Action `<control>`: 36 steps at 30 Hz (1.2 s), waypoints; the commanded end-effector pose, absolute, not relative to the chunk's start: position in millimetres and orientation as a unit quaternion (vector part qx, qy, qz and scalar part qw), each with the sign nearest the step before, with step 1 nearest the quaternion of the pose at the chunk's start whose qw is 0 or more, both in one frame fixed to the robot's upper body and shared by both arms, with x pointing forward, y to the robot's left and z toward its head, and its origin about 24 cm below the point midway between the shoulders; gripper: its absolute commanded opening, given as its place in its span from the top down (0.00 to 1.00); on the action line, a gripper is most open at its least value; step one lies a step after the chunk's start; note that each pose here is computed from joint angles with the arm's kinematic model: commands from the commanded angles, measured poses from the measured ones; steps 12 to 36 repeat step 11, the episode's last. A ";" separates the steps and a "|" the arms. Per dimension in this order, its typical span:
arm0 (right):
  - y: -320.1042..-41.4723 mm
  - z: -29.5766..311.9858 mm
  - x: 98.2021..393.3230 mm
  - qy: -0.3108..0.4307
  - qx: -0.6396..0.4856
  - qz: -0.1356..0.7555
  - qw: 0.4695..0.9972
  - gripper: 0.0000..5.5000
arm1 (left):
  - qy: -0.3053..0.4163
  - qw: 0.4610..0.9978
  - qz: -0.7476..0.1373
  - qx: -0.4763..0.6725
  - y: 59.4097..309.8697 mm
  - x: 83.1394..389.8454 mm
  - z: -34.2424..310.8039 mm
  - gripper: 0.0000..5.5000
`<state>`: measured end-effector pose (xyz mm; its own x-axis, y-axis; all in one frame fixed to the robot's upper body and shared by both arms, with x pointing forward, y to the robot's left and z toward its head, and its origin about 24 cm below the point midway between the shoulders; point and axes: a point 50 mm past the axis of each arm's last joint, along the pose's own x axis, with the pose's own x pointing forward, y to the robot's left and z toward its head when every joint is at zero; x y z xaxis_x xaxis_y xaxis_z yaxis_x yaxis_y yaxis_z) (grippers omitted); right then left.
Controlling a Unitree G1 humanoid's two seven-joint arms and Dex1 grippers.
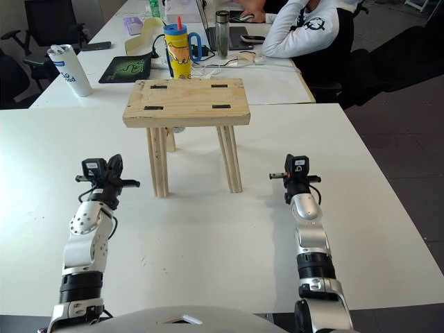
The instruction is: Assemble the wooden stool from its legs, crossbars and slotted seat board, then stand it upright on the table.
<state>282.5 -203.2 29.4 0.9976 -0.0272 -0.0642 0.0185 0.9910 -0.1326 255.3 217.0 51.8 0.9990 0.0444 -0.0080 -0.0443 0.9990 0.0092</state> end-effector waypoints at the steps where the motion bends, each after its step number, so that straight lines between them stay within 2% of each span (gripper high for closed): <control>1: -191.5 29.8 274.4 0.013 -0.063 0.004 0.998 1.00 | 0.010 1.000 0.014 0.004 207.0 242.5 36.1 0.99; 11: -184.9 24.2 274.2 0.010 -0.069 0.015 0.997 1.00 | -0.034 0.999 -0.007 0.017 191.3 254.2 48.4 0.99; 36: -184.9 24.2 274.2 0.010 -0.069 0.015 0.997 1.00 | -0.034 0.999 -0.007 0.017 191.3 254.2 48.4 0.99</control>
